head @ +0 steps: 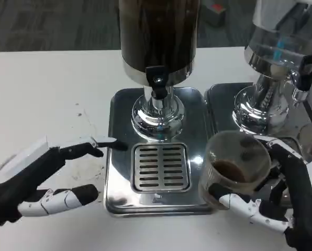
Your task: Grasp the cup under the faucet to collect the drink, then remove the cup.
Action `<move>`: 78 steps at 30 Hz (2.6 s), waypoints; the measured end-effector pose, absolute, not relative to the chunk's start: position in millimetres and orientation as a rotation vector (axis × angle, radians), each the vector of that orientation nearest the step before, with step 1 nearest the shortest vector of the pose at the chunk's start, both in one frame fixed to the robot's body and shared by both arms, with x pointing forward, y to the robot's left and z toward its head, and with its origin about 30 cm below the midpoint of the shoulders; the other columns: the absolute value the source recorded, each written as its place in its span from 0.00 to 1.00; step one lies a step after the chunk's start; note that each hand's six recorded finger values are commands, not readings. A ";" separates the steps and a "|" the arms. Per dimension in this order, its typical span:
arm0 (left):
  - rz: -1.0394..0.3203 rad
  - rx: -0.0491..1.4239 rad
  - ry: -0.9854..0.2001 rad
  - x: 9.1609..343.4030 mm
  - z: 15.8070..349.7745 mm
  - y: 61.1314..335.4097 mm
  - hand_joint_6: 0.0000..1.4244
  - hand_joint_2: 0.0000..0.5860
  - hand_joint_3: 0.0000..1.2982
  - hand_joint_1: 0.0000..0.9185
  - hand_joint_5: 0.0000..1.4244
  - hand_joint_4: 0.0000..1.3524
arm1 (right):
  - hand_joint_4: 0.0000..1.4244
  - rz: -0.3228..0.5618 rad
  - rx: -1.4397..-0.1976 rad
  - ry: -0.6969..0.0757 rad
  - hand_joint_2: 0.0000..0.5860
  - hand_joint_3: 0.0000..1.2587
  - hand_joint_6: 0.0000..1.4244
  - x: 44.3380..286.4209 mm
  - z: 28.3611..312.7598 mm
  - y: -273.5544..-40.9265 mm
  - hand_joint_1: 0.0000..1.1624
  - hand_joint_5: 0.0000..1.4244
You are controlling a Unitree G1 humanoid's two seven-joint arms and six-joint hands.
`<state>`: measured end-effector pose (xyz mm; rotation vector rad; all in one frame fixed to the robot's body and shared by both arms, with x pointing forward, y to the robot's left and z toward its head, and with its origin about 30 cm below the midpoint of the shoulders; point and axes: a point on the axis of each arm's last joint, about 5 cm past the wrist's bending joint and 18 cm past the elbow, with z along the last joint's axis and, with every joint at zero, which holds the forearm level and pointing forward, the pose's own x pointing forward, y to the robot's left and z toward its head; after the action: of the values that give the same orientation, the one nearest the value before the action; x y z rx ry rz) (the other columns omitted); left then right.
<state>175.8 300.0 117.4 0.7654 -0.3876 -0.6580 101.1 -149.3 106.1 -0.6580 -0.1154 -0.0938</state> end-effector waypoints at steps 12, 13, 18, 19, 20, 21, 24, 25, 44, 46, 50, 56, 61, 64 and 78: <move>-0.740 0.921 -0.457 166.1 128.2 305.9 0.14 0.21 0.12 0.00 0.03 0.03 | 0.44 -0.083 -0.665 -0.118 0.36 0.45 0.81 92.9 113.3 -152.1 0.67 0.59; -0.745 0.932 -0.465 165.9 129.0 305.9 0.14 0.21 0.12 0.00 0.02 0.03 | 0.44 -0.083 -0.666 -0.121 0.36 0.45 0.81 92.9 114.0 -152.4 0.67 0.59; -0.790 0.983 -0.499 163.3 134.5 307.9 0.13 0.21 0.11 0.00 0.02 0.02 | 0.44 -0.076 -0.670 -0.118 0.35 0.45 0.81 90.2 115.0 -153.3 0.67 0.59; -0.793 0.990 -0.505 162.6 135.8 308.7 0.13 0.21 0.11 0.00 0.02 0.02 | 0.44 -0.075 -0.671 -0.117 0.35 0.45 0.81 88.7 115.7 -153.5 0.67 0.59; -0.796 0.994 -0.508 162.0 136.6 309.4 0.13 0.21 0.11 0.00 0.02 0.02 | 0.44 -0.075 -0.671 -0.118 0.35 0.45 0.81 87.8 116.6 -153.6 0.68 0.59; -0.797 0.995 -0.509 161.6 136.8 309.5 0.13 0.21 0.11 0.00 0.02 0.02 | 0.44 -0.075 -0.670 -0.121 0.35 0.46 0.81 87.2 117.3 -153.6 0.68 0.59; -0.821 1.002 -0.510 159.0 137.0 309.8 0.13 0.21 0.11 0.00 0.02 0.02 | 0.44 -0.074 -0.668 -0.129 0.34 0.46 0.82 85.7 118.9 -153.5 0.68 0.59; -0.825 1.002 -0.509 158.3 136.8 309.7 0.13 0.21 0.11 0.00 0.02 0.02 | 0.44 -0.074 -0.668 -0.129 0.34 0.46 0.82 85.4 119.0 -153.6 0.68 0.59; -0.883 1.011 -0.532 149.4 140.8 310.2 0.12 0.20 0.12 0.00 0.01 0.00 | 0.45 -0.062 -0.669 -0.099 0.35 0.46 0.82 73.7 120.7 -155.1 0.69 0.60; -0.889 1.011 -0.536 148.2 141.3 310.6 0.12 0.19 0.12 0.00 0.01 0.00 | 0.45 -0.061 -0.669 -0.096 0.35 0.46 0.82 72.3 120.5 -155.1 0.69 0.60; -0.891 1.014 -0.544 147.0 142.6 311.2 0.12 0.19 0.12 0.00 0.01 0.00 | 0.45 -0.058 -0.667 -0.102 0.36 0.47 0.83 71.5 121.0 -154.9 0.69 0.60; -0.888 1.009 -0.540 144.2 142.1 312.3 0.12 0.19 0.12 0.00 0.01 0.01 | 0.45 -0.058 -0.665 -0.107 0.35 0.47 0.84 70.6 121.6 -154.7 0.70 0.61; -0.886 1.009 -0.552 143.7 142.5 312.2 0.12 0.19 0.12 0.00 0.01 0.01 | 0.45 -0.058 -0.662 -0.107 0.34 0.47 0.84 70.3 121.6 -154.7 0.70 0.61; -0.882 1.008 -0.557 143.5 142.9 312.2 0.12 0.19 0.13 0.00 0.01 0.01 | 0.45 -0.059 -0.663 -0.107 0.33 0.47 0.84 70.3 121.7 -155.0 0.70 0.61; -0.883 1.011 -0.559 143.3 143.5 312.8 0.12 0.19 0.13 0.00 0.01 0.01 | 0.46 -0.066 -0.666 -0.116 0.33 0.47 0.84 70.0 122.2 -156.4 0.71 0.61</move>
<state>143.3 312.8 143.5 1.0107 -0.5585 -0.8825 70.0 -156.4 122.2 -0.6661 -0.1164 -0.0655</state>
